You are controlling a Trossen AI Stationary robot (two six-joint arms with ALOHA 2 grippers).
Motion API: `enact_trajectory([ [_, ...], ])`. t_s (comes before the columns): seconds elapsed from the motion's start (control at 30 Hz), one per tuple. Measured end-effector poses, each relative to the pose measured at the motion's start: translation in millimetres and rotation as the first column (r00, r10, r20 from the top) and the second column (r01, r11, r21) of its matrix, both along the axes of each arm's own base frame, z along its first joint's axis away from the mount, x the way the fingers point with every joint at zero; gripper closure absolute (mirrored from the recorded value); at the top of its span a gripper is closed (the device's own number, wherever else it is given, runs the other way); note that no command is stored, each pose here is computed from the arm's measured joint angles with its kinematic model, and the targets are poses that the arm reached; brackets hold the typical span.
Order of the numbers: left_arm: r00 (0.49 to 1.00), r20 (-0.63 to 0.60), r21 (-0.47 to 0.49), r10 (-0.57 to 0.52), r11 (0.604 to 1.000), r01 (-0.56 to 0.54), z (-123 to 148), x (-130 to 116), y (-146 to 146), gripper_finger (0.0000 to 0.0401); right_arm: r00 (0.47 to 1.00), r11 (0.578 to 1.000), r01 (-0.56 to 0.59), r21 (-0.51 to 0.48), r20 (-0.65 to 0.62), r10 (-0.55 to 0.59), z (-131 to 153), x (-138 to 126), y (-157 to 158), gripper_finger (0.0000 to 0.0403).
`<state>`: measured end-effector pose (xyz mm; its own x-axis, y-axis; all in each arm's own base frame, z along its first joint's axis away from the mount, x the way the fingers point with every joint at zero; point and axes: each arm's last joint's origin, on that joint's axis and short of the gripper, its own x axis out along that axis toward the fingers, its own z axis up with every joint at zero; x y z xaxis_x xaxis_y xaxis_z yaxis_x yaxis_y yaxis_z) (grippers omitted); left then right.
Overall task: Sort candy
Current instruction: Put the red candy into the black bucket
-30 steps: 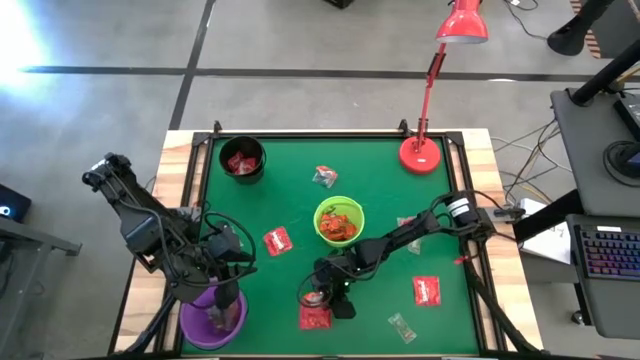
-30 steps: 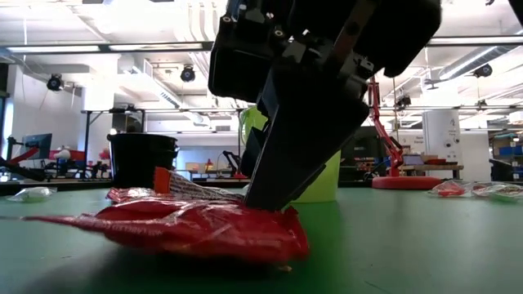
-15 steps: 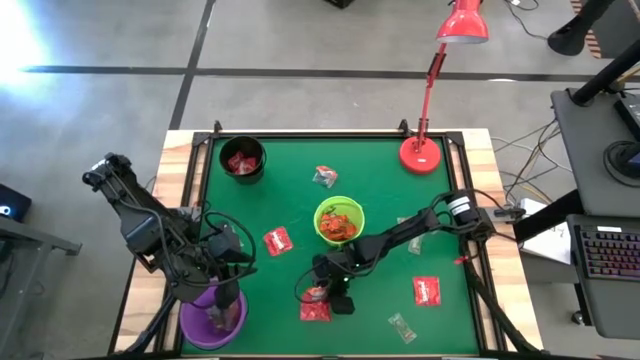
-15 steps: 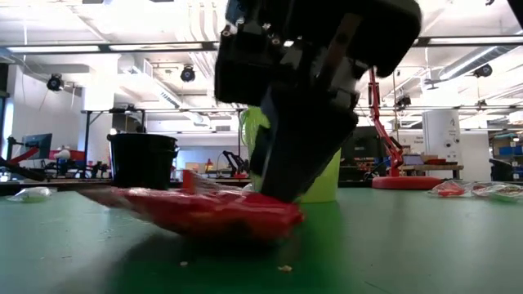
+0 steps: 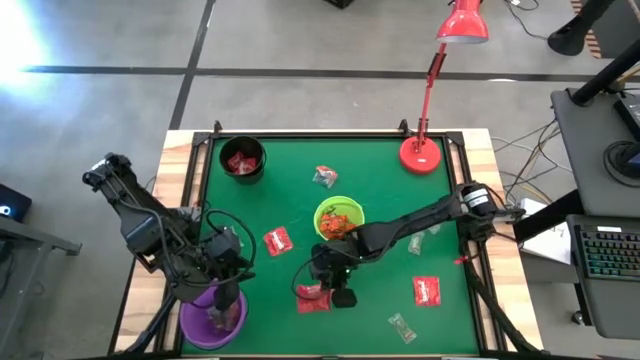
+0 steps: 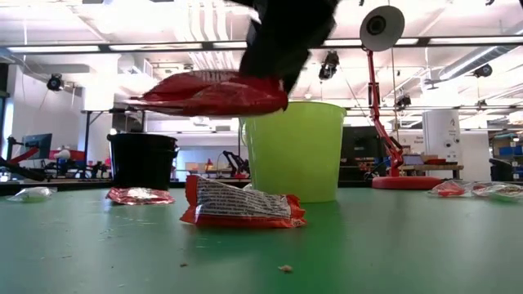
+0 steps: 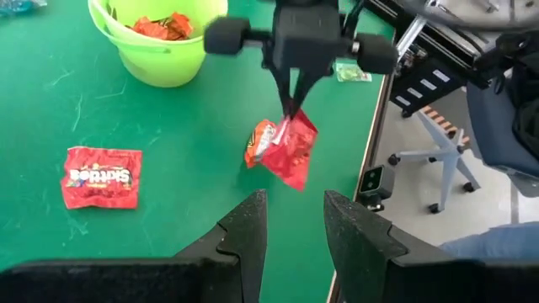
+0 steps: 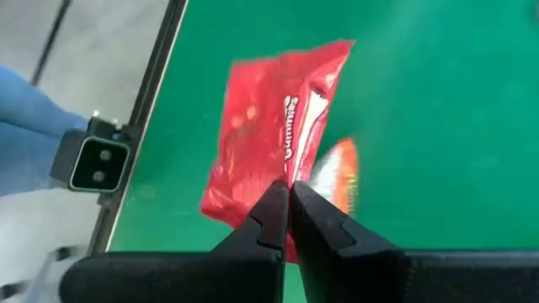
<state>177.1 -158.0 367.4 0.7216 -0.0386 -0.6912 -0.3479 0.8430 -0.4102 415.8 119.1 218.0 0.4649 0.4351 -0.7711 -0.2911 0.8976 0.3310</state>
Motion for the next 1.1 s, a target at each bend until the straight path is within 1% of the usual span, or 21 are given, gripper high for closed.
enact_trajectory([
  [0.07, 1.0, -0.003, -0.003, 0.002, 1.0, -0.002, 0, 0, 0, 0.0299, 1.0, 0.999, 0.018, -0.041, 0.018, -0.018, 12, 0, -5, 0.0395],
  [0.13, 1.0, -0.014, -0.025, 0.008, 1.0, -0.009, 0, 1, 1, 0.0299, 0.998, 0.996, 0.043, -0.079, 0.039, -0.04, 24, 1, -9, 0.0395],
  [0.27, 0.999, -0.04, -0.065, 0.001, 0.998, -0.003, -1, 2, 2, 0.0299, 0.994, 0.989, 0.088, -0.117, 0.081, -0.079, 51, 3, -16, 0.0395],
  [0.43, 1.0, -0.021, -0.094, -0.004, 0.996, 0.002, 1, 5, 0, 0.0288, 0.989, 0.989, 0.092, -0.119, 0.126, -0.077, 76, 6, -16, 0.0395],
  [0.53, 1.0, -0.012, -0.123, -0.023, 0.992, 0.021, 3, 6, -1, 0.0273, 0.986, 0.989, 0.094, -0.112, 0.146, -0.077, 84, 6, -15, 0.0395],
  [0.63, 0.999, -0.015, -0.14, -0.04, 0.989, 0.037, 3, 6, -3, 0.0256, 0.989, 0.989, 0.092, -0.118, 0.127, -0.077, 81, 6, -16, 0.0394],
  [0.8, 0.997, -0.005, -0.108, -0.081, 0.991, 0.08, 3, 7, -3, 0.0237, 0.994, 0.987, 0.104, -0.12, 0.049, -0.099, 59, 8, -18, 0.0394],
  [0.87, 0.996, 0.0, -0.1, -0.091, 0.991, 0.09, 4, 7, -4, 0.0234, 0.997, 0.993, 0.075, -0.088, 0.018, -0.074, 53, 9, -17, 0.0394],
  [0.97, 0.995, 0.002, -0.094, -0.098, 0.991, 0.098, 4, 7, -4, 0.0234, 1.0, 0.999, 0.031, -0.022, 0.008, -0.031, 52, 12, -17, 0.0394],
  [1.1, 0.995, 0.002, -0.09, -0.102, 0.991, 0.101, 4, 7, -4, 0.0234, 1.0, 1.0, -0.006, 0.007, 0.0, 0.006, 47, 16, -17, 0.0389],
])
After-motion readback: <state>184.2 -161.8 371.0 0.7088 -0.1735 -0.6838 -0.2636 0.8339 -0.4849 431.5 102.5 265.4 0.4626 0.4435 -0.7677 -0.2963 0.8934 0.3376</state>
